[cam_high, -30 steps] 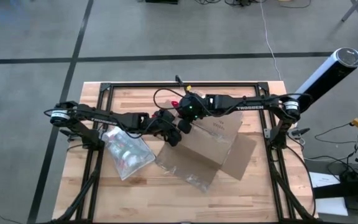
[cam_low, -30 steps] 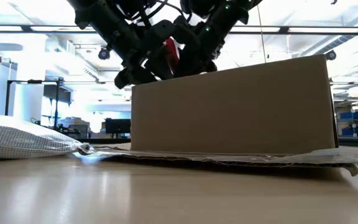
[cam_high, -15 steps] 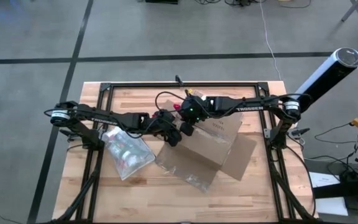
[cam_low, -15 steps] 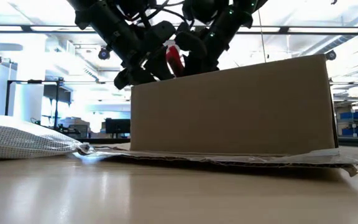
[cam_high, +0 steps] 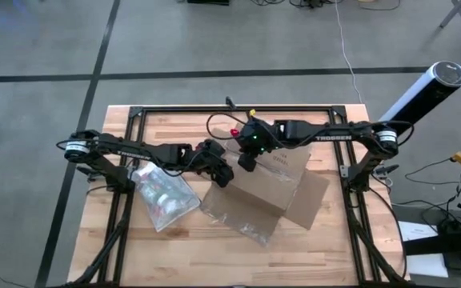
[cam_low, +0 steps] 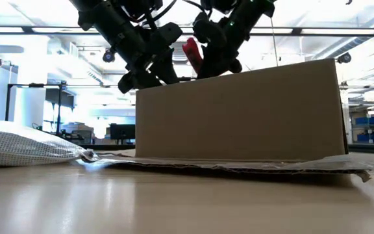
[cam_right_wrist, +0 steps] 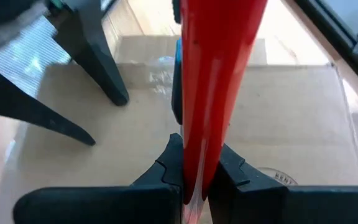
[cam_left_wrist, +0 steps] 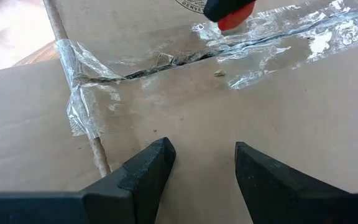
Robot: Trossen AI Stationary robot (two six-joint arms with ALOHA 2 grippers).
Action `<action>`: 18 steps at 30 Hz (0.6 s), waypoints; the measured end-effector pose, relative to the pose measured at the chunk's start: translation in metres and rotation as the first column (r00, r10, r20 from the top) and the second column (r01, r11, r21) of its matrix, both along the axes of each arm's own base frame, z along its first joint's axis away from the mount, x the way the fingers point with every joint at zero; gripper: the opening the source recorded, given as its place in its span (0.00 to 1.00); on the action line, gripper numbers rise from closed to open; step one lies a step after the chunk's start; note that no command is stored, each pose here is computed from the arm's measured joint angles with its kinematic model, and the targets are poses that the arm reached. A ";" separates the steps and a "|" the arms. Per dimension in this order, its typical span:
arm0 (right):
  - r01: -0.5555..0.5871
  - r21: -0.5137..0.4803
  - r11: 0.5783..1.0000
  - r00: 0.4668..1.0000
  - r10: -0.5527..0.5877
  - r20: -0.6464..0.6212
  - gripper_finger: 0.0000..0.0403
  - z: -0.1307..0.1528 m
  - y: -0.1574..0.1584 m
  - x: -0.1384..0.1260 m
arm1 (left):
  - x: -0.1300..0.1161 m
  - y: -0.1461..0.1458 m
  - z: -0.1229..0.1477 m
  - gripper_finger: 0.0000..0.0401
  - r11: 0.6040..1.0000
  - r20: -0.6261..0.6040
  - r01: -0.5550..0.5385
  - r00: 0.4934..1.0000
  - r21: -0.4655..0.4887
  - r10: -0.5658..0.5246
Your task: Unpack boxes
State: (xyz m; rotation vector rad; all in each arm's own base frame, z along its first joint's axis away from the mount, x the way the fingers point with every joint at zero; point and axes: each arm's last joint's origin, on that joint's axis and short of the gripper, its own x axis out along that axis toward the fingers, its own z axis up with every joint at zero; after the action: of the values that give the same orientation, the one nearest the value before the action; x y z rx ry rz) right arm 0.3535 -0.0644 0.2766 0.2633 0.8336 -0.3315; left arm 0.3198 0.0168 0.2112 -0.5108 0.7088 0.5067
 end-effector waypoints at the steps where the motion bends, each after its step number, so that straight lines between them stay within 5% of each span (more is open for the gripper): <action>1: 0.000 -0.001 1.000 1.000 0.000 0.006 0.04 0.000 0.000 0.000 | 0.000 0.000 0.000 0.44 1.000 0.000 0.000 1.000 0.000 0.000; 18: 0.007 0.030 1.000 1.000 -0.008 0.014 0.04 -0.012 0.001 0.000 | 0.000 0.000 0.000 0.44 1.000 -0.001 0.010 1.000 -0.010 -0.010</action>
State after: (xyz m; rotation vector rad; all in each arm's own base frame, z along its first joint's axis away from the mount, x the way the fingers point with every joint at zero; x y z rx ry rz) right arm 0.3532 -0.0638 0.2647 0.2963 0.8248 -0.3243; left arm 0.3199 0.0172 0.2110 -0.5160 0.7142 0.4948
